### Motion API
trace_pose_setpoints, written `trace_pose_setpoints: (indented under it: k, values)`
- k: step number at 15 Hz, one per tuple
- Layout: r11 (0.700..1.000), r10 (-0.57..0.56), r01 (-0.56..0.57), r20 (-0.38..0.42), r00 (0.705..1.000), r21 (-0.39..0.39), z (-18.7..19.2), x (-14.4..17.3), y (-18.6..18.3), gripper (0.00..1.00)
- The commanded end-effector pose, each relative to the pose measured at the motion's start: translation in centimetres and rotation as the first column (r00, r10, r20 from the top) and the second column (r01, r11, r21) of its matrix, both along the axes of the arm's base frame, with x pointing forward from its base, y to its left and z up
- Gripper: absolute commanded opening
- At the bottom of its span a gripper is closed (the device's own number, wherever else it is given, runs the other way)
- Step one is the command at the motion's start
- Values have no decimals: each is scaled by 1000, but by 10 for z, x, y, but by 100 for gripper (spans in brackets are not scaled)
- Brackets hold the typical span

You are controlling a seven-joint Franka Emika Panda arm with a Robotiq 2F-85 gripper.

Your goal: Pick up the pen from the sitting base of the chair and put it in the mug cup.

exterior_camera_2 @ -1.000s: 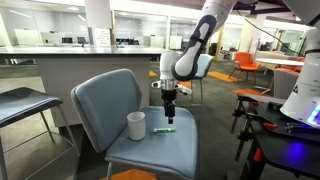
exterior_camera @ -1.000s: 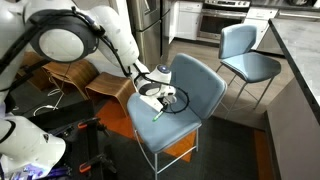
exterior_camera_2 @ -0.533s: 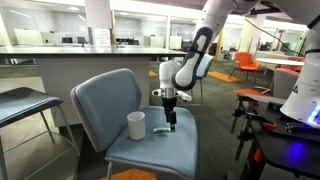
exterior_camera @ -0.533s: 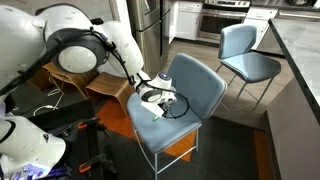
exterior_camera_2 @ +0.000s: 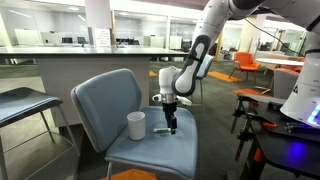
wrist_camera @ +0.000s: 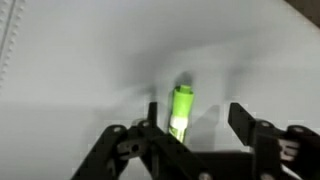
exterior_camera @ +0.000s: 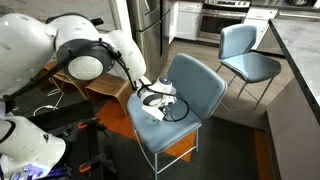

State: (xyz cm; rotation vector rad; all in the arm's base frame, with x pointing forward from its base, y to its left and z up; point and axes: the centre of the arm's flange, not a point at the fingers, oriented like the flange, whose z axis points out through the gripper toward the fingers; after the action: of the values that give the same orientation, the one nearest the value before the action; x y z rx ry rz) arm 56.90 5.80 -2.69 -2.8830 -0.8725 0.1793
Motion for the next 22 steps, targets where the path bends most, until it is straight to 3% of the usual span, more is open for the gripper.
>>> trace_pose_setpoints:
  k: [1,5,8,11,15,22]
  values:
    - [1000,3,-4,-20,1000,-23,-3,5,2,48]
    - [999,24,-24,-19,1000,-30,-4,5,5,16]
    - [998,50,-51,-29,998,-41,2,6,7,0]
    - [982,159,-164,-54,986,-97,20,9,15,5]
    - [933,278,-294,-101,955,-210,54,20,22,5]
    - [872,321,-296,-1,947,-390,108,55,24,5]
